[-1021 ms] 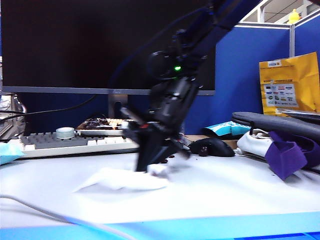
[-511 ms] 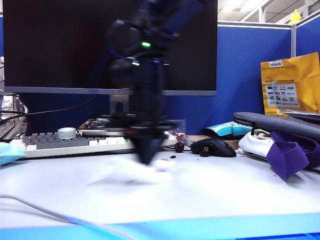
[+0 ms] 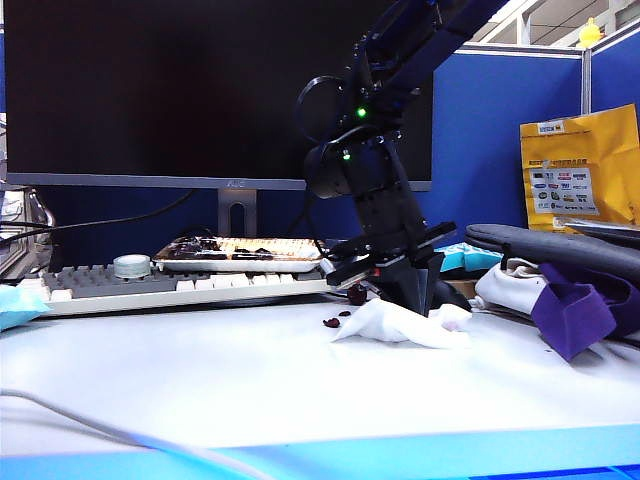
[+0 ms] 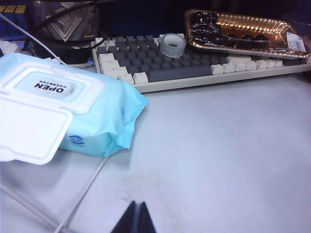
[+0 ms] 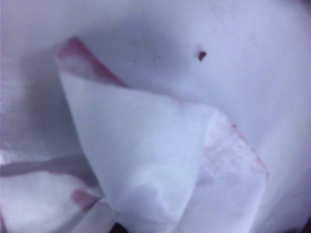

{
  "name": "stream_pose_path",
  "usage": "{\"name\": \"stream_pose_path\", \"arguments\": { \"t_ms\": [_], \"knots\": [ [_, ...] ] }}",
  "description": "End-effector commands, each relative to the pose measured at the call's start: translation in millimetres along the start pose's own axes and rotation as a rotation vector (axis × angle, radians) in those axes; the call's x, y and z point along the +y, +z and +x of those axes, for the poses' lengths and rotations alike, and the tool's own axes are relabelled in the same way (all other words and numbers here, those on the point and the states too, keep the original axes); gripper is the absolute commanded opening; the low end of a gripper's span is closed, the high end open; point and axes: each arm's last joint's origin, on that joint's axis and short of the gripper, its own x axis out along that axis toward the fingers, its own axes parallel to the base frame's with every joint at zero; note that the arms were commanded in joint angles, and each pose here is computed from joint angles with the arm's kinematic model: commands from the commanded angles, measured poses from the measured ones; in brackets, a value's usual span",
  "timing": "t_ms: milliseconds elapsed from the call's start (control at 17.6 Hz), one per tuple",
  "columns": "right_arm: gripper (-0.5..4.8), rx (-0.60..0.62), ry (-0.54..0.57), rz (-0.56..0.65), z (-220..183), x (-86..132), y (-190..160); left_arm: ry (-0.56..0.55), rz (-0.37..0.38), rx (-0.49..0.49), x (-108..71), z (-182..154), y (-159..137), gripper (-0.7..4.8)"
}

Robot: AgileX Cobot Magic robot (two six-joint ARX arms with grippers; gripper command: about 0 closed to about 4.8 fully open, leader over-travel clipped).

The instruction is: Use the wet wipes on the table to wipe the cherry juice off the table, then put the wipes back on the table.

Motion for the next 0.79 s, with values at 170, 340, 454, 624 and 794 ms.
{"name": "stream_pose_path", "arguments": {
  "t_ms": [170, 340, 454, 624, 794],
  "knots": [
    [0.44, -0.067, 0.102, 0.023, -33, -8, 9, -0.002, 0.000, 0.013, 0.1, 0, -3, -0.04],
    [1.17, -0.193, 0.169, 0.041, -66, -15, 15, -0.002, 0.000, 0.013, 0.1, 0, -3, -0.04],
    [1.18, -0.222, 0.206, 0.045, -75, -17, 14, -0.002, 0.000, 0.013, 0.1, 0, -3, -0.04],
    [1.18, -0.276, 0.224, 0.063, -100, -23, 6, -0.002, 0.000, 0.013, 0.1, 0, -3, -0.04],
    [2.37, -0.352, 0.224, 0.082, -133, -33, -8, -0.002, 0.000, 0.013, 0.1, 0, -3, -0.04]
  ]
}}
